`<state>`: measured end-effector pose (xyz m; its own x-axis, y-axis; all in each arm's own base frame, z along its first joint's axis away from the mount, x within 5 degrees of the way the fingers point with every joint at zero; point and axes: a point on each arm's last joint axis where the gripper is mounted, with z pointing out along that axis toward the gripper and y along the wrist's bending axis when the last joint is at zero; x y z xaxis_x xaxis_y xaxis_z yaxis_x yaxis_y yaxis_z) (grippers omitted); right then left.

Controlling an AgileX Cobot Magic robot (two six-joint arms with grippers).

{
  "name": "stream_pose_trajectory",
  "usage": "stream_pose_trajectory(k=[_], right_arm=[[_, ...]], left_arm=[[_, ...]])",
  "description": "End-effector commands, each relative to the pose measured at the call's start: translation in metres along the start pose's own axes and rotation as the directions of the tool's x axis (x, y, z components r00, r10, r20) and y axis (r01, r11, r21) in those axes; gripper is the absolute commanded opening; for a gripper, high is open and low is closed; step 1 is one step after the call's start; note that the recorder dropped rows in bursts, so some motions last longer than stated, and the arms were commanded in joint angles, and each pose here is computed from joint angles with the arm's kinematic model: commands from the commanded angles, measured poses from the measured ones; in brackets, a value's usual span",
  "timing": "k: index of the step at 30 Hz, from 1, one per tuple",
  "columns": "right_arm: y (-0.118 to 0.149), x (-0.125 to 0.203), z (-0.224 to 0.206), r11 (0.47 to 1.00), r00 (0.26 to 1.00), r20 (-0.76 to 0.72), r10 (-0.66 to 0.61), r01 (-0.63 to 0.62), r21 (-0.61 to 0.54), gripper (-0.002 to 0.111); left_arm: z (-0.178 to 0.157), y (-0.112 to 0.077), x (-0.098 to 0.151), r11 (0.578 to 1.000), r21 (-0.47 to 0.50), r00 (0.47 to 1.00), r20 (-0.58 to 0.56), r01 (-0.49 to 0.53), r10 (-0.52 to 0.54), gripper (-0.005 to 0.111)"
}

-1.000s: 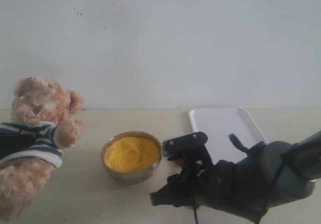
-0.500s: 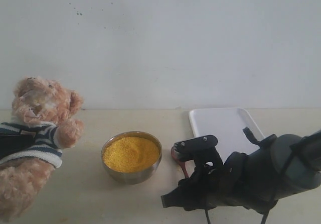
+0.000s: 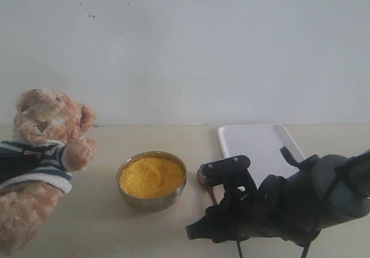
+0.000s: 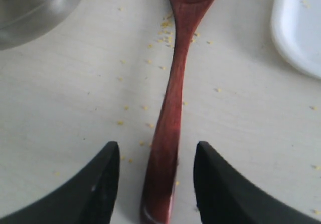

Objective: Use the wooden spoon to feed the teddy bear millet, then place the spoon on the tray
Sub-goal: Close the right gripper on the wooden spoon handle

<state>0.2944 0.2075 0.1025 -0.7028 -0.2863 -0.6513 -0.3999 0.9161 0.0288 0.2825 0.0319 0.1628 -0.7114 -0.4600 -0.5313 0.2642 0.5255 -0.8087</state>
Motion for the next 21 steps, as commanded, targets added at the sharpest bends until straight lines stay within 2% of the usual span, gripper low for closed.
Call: stream_pose_trajectory(k=[1,8,18,19,21], right_arm=[[-0.004,-0.003,0.0,1.0,1.0,0.02,0.0,0.0,0.016,0.044],[-0.005,-0.004,0.0,1.0,1.0,0.03,-0.004,0.004,0.024,0.044],[-0.004,0.011,0.013,1.0,0.999,-0.045,-0.008,0.009,0.014,0.043],[-0.003,0.011,0.013,1.0,0.999,-0.047,-0.008,0.009,0.012,0.041],[-0.003,0.012,0.013,1.0,0.998,-0.058,-0.008,0.008,0.004,0.025]], left_arm=[[0.0,-0.007,-0.001,0.999,0.038,1.0,0.02,-0.001,0.0,0.004],[0.0,-0.007,-0.001,0.999,0.038,1.0,0.02,0.011,-0.012,0.004],[0.0,-0.007,-0.001,0.999,0.038,0.999,0.019,0.026,-0.026,0.004],[0.0,-0.007,-0.001,0.999,0.038,0.999,0.019,0.026,-0.026,0.004],[0.0,-0.007,-0.001,0.999,0.038,0.999,0.019,0.026,-0.026,0.004]])
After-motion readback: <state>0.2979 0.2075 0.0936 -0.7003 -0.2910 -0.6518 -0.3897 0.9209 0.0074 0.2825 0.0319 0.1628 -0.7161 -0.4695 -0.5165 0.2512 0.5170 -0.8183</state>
